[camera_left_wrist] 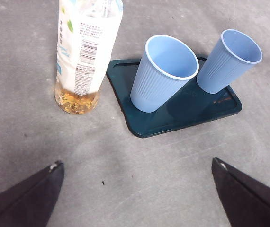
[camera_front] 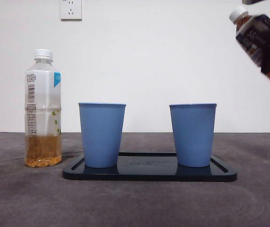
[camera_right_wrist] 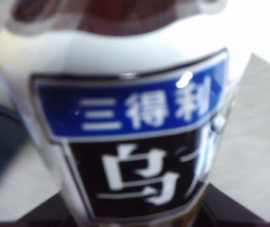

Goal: Pour the drink into the cup

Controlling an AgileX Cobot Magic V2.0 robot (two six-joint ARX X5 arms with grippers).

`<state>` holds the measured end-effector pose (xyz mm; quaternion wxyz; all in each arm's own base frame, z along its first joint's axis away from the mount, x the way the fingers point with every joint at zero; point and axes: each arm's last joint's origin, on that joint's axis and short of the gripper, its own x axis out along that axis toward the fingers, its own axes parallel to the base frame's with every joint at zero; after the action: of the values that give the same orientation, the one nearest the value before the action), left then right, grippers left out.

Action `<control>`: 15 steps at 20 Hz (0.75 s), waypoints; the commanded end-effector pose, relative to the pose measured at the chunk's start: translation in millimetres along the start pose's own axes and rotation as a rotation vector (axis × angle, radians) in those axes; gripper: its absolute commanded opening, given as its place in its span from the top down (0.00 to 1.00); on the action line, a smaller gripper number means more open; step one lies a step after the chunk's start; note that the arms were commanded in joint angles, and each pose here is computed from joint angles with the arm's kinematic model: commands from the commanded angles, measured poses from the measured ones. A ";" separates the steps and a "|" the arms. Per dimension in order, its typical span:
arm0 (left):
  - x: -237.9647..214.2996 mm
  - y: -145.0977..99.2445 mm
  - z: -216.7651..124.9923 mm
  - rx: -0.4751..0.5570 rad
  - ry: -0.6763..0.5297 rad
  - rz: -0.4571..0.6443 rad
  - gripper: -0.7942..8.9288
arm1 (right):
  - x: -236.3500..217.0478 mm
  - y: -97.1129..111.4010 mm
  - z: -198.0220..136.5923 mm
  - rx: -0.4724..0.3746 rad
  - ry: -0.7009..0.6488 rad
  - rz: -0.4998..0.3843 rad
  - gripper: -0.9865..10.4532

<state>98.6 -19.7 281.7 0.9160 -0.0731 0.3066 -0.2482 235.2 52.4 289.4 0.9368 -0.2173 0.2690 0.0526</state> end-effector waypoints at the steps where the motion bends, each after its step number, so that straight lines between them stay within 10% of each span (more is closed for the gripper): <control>1: -2.5 -3.2 5.1 0.028 -0.019 -0.015 0.40 | -15.1 -7.8 26.5 -0.157 -0.062 -0.068 0.85; 15: -0.7 -8.6 4.1 0.056 0.000 -0.061 0.40 | 0.4 37.7 39.9 -0.816 0.199 -0.250 0.88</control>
<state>96.9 -26.5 281.6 0.9067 -0.0625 0.3091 -0.2800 243.7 101.2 291.4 0.7411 -0.5944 0.3100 0.0368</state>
